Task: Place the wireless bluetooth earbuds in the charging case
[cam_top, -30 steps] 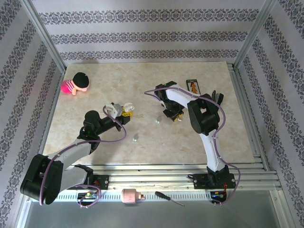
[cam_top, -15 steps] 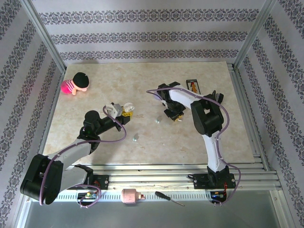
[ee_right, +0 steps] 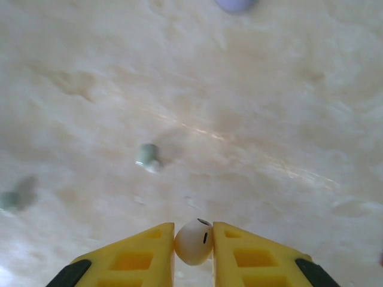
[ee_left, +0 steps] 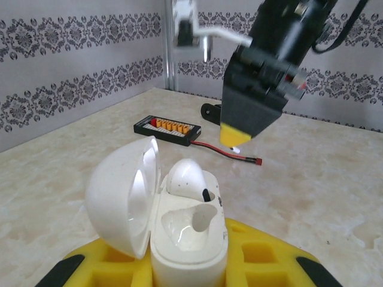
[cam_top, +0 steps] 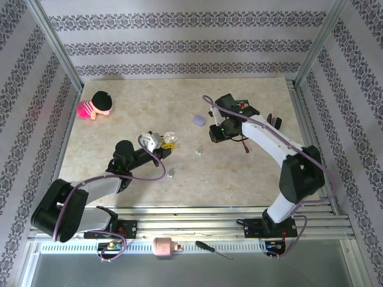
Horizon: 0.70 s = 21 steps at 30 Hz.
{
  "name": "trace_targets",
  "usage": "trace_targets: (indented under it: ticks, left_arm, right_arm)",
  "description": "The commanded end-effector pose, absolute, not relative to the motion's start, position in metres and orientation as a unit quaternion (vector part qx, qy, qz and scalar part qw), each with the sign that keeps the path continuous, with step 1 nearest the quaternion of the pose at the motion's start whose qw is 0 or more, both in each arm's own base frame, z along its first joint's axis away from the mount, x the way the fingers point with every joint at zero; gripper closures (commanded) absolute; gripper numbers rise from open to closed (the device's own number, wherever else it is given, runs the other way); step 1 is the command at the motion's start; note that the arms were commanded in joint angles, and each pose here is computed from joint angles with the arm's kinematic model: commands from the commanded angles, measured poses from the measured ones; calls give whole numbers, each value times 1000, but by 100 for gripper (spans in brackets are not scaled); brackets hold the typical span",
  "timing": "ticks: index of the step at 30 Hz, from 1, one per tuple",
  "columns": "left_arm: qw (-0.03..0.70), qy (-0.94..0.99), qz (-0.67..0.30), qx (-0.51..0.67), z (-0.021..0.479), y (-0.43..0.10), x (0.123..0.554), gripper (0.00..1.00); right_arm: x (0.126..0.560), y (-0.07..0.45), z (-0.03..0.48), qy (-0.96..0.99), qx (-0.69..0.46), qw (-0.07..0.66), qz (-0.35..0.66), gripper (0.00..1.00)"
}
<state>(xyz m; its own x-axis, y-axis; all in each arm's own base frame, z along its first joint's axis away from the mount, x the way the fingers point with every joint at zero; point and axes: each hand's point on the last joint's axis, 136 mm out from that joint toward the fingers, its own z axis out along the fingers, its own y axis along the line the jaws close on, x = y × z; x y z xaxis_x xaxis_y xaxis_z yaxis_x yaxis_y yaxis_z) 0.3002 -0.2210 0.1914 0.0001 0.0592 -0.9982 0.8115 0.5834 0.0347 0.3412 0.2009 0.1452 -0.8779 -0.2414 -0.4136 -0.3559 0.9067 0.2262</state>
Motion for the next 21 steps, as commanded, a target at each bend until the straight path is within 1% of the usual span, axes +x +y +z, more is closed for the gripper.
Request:
trace_targets:
  ticks: [1,6,9,15,21]
  left_arm:
    - [687,589,-271,327,223,-227,311,98]
    - [723,578,-226,304,227,-236,326,98]
    - [719,584,-218,306,221,-245,336,99]
    - [713,606,-201,290,208,-254,352,99]
    - [707,613,-213,281,204,-265,362,100]
  right_arm:
    - [350,222,180,931,-110,245,246,79]
    - [350,239,211,893,-69,293,335,79]
    - [346,250,226,871,-65,305,379,79]
    - [337,273,249,848,-86,320,414,79]
    - [330,301,258,830,-106,317,447,79]
